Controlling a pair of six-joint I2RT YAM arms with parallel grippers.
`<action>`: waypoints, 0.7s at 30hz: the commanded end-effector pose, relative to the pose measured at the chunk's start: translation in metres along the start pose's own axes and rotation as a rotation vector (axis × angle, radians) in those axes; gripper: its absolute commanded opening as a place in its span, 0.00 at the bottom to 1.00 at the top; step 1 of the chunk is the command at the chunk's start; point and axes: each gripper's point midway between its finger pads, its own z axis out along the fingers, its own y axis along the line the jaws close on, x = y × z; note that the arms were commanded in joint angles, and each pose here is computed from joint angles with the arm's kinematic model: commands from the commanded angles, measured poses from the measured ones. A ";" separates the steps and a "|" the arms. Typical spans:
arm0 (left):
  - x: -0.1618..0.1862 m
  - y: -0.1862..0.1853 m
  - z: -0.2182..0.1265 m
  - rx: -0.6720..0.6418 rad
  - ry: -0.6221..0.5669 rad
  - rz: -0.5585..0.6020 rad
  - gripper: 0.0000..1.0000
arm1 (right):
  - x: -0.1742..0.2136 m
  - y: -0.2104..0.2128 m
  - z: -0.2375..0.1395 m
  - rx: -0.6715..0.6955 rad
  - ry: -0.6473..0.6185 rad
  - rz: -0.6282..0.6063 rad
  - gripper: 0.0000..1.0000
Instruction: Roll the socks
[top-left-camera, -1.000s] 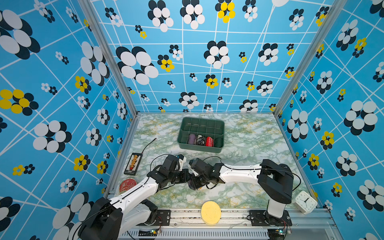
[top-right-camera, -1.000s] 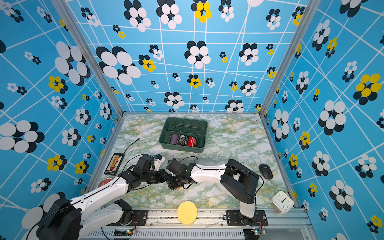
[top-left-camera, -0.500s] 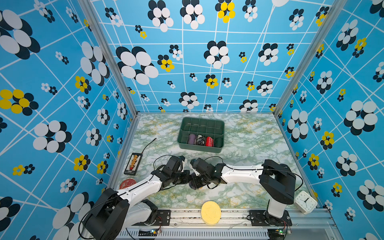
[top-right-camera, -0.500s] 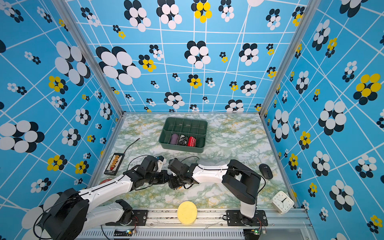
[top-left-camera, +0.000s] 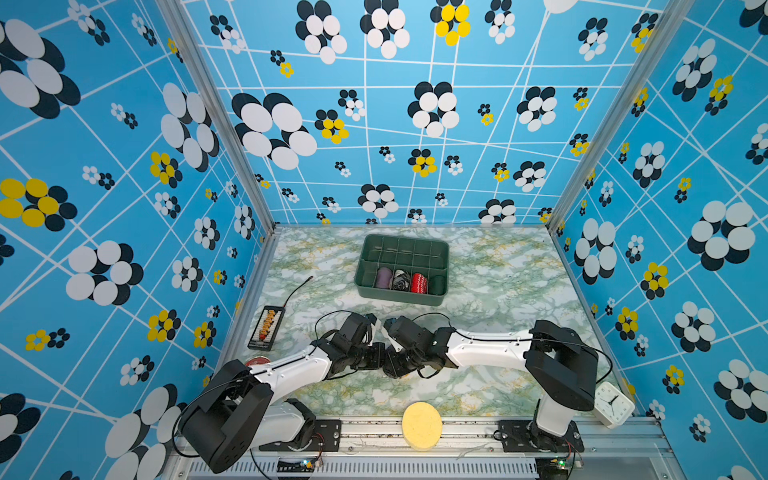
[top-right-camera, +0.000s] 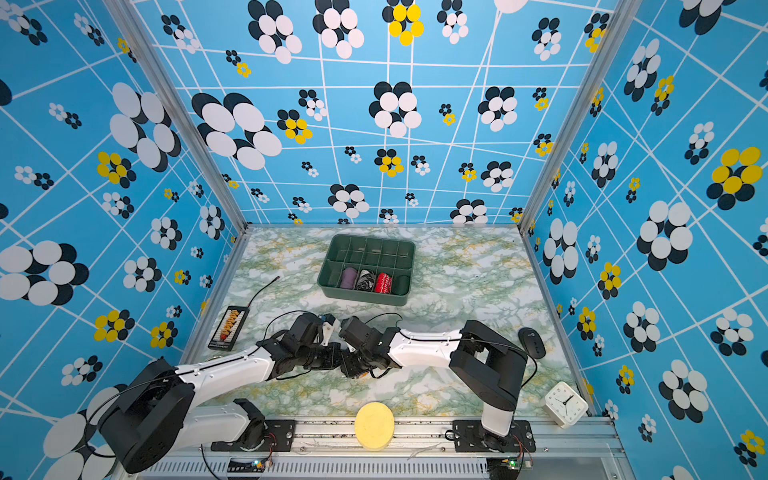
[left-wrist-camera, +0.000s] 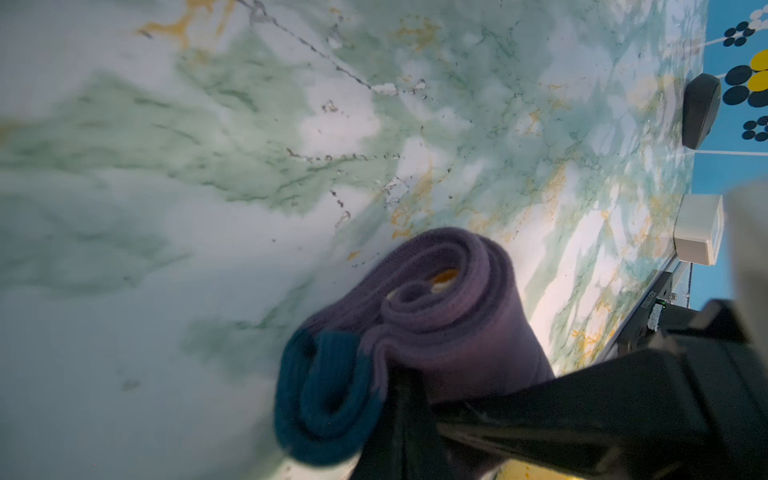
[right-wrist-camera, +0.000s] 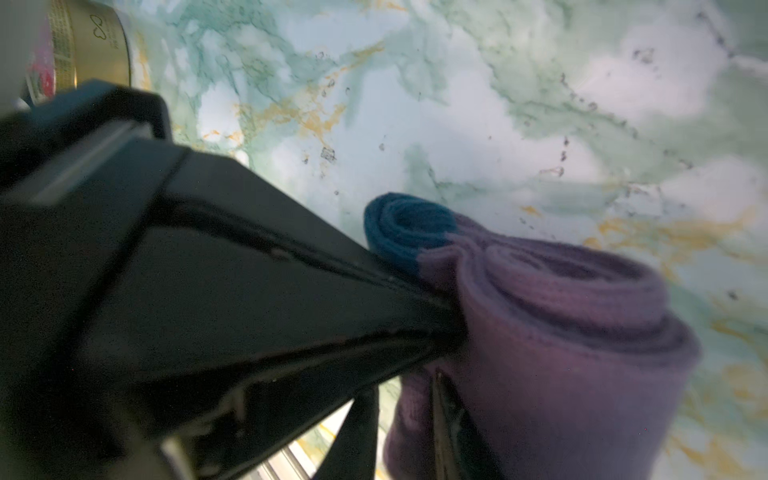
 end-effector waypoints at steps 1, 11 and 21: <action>0.018 0.009 0.005 -0.035 0.077 0.004 0.00 | -0.001 -0.010 -0.007 0.013 -0.027 0.001 0.27; 0.017 0.011 0.004 -0.059 0.077 0.018 0.00 | -0.028 0.008 -0.045 -0.103 -0.198 -0.032 0.30; 0.015 0.005 0.007 -0.060 0.082 0.037 0.00 | -0.037 -0.034 -0.073 0.022 -0.179 0.029 0.41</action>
